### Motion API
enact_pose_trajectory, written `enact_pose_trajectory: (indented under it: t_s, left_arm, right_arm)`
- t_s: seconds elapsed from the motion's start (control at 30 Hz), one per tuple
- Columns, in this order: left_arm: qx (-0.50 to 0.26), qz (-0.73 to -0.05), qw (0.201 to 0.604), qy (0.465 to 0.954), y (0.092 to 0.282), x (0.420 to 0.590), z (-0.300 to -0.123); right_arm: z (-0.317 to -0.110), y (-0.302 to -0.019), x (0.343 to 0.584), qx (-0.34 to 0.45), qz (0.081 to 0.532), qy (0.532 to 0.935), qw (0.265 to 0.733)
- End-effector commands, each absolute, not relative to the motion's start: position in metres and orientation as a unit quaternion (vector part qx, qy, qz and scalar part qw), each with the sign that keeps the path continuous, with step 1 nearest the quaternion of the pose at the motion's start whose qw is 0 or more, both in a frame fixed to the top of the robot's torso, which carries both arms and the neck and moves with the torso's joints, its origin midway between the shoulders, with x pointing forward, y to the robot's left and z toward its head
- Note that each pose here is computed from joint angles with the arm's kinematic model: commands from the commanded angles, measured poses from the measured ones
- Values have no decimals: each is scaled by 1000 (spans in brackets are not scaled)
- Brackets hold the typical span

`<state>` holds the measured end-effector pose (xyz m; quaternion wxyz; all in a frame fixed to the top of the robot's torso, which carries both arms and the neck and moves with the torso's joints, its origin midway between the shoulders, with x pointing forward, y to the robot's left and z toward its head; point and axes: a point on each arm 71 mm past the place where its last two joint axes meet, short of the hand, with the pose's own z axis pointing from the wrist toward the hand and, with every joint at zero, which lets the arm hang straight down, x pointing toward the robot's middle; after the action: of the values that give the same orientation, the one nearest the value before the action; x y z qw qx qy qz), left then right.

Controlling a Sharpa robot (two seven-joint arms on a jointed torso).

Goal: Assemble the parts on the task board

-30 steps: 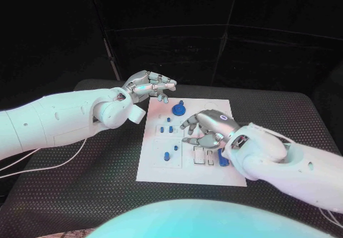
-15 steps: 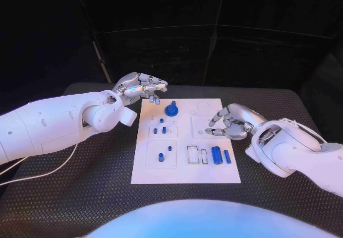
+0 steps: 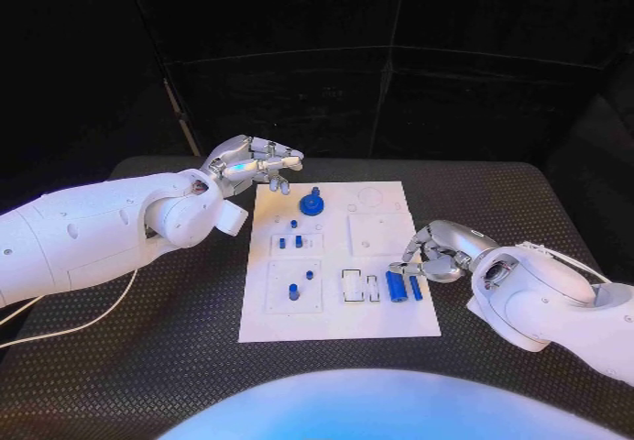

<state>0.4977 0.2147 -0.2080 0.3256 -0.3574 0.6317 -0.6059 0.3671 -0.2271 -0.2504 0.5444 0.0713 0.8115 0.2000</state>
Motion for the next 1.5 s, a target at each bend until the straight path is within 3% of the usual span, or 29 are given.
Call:
enact_pose_trajectory:
  t_s: [0.03, 0.53, 1.5]
  left_arm:
    - [-354, -611, 323, 631, 214, 498, -207]
    - [-354, -610, 322, 631, 215, 497, -208]
    - [-354, -611, 320, 632, 215, 496, -207]
  right_arm:
    - [-255, -229, 366, 44, 161, 822, 545]
    - [-275, -217, 359, 20, 154, 842, 517]
    - [-294, -202, 361, 15, 151, 855, 496]
